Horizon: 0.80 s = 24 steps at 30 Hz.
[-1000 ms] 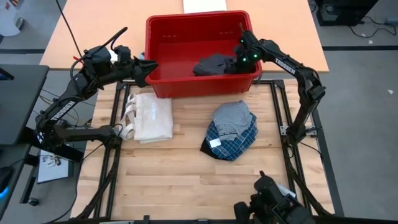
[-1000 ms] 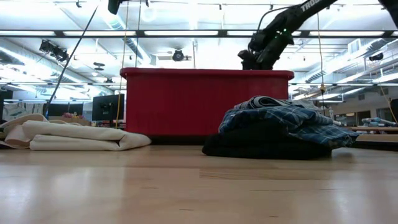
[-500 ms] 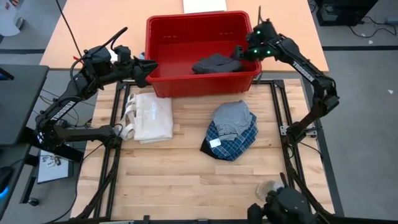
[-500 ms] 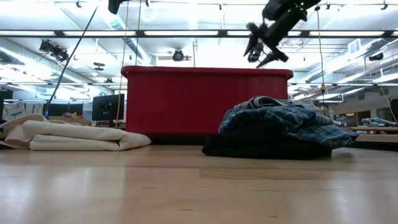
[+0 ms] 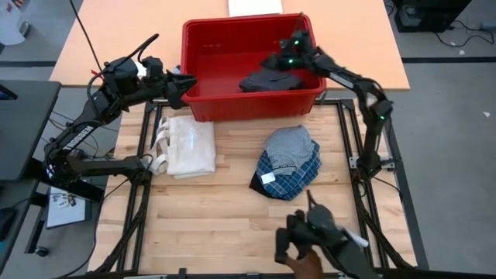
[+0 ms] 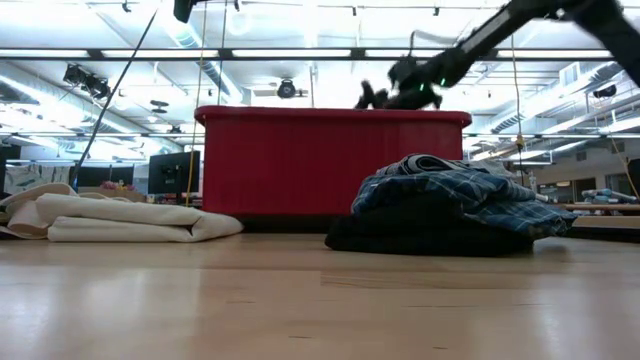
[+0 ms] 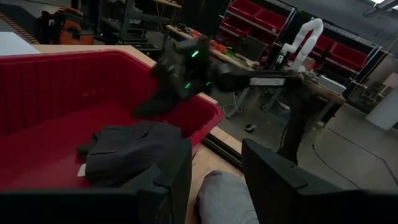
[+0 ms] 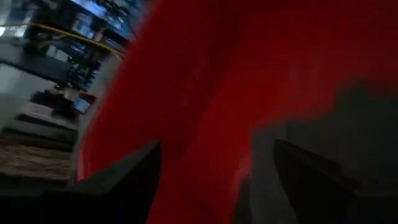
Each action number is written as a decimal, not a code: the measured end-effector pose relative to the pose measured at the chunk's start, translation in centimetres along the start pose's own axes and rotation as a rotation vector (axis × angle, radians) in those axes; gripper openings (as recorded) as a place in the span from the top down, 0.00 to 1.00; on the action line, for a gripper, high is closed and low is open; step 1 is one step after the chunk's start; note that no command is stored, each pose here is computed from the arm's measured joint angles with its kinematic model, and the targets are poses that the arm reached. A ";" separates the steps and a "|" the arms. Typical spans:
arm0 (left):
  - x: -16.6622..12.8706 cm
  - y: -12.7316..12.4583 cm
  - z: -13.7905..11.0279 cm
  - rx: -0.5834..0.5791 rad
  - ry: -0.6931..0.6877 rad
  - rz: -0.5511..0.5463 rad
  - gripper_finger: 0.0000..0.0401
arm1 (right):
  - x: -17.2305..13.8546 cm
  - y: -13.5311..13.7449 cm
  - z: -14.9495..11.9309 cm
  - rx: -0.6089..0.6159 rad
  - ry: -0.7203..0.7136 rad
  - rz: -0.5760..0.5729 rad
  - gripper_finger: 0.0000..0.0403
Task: Fold laundry
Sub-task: Put the gray shorts into the red laundry bin
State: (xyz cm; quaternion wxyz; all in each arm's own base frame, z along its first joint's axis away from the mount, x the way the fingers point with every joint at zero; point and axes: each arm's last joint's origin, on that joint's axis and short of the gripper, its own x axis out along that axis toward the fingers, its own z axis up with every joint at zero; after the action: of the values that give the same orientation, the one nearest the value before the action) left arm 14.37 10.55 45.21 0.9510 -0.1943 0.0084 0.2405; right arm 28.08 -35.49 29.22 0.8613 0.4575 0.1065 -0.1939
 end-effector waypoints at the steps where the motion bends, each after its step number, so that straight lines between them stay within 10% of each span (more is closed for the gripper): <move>1: 0.0 0.0 0.0 0.000 0.000 0.000 0.64 | 0.8 -1.0 -0.6 0.073 0.046 -0.010 0.22; 9: -0.2 -0.1 0.0 0.002 -0.005 -0.002 0.64 | 3.5 -5.7 -4.0 0.090 0.226 -0.250 0.25; 24: -0.3 -0.1 0.1 -0.028 -0.006 -0.002 0.64 | 8.7 -10.5 -2.6 0.054 -0.136 -0.037 0.25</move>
State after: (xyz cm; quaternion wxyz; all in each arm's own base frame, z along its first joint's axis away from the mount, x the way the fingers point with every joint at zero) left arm 14.15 10.38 45.32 0.9484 -0.2071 0.0019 0.2400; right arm 31.36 -40.74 16.79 0.8501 0.4643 0.0509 -0.2431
